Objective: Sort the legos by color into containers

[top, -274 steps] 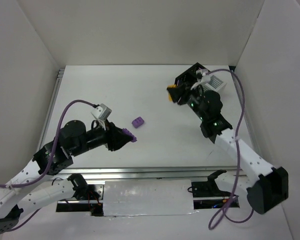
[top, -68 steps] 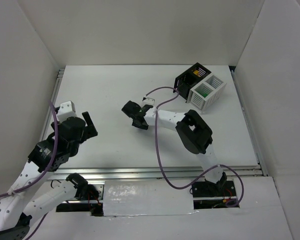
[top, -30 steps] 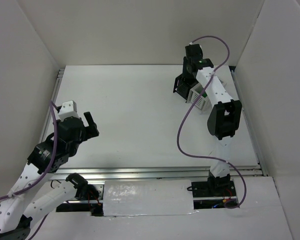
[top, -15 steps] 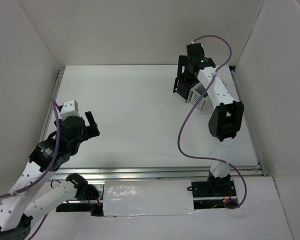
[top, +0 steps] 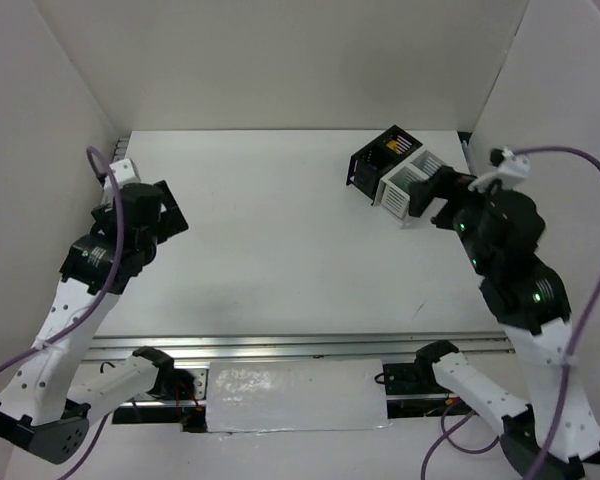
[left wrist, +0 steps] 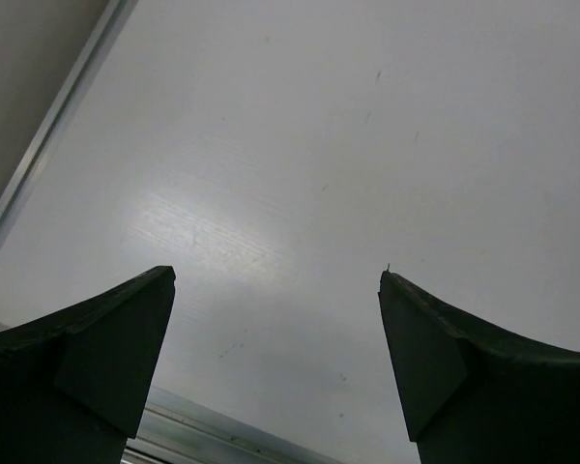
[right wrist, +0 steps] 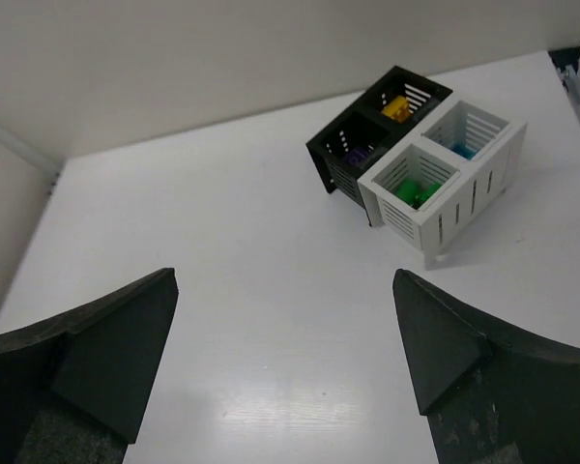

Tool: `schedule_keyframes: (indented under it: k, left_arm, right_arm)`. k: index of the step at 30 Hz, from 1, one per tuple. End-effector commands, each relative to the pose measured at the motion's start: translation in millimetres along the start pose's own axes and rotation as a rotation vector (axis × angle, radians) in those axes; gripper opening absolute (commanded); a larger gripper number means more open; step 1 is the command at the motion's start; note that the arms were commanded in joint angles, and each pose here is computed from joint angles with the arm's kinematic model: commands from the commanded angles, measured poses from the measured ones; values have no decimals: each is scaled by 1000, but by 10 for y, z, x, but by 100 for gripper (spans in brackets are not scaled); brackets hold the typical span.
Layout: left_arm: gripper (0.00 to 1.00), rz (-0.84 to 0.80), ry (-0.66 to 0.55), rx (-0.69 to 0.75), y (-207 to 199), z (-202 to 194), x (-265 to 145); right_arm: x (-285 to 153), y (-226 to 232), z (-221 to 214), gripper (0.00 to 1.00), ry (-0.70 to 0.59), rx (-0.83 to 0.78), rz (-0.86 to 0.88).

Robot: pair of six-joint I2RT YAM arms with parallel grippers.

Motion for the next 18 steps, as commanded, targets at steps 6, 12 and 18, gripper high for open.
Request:
schedule_keyframes:
  k: [6,12,18]
  left_arm:
    - [100,113,-176,-47,488,383,-536]
    - [100,106,-287,-140,890,217,-1003]
    - [100,65,-408,-248,1189,-139,-1283]
  right_arm:
    - [-1048,-317,-55,100,-96,101,115]
    - [-1518,-671,-84,100,-107,47,30]
    - [-1722,-759,-88,100,-127,65,64]
Point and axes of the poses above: each gripper's point midway between its finger pads, its own x axis out along the fingers, its own y axis along the line the jaws close on, z = x × y, the point moved 7 cm from there along -x, back along the fingers, and after that the axes turned 15 degrees about x, right-handed, at the moved point
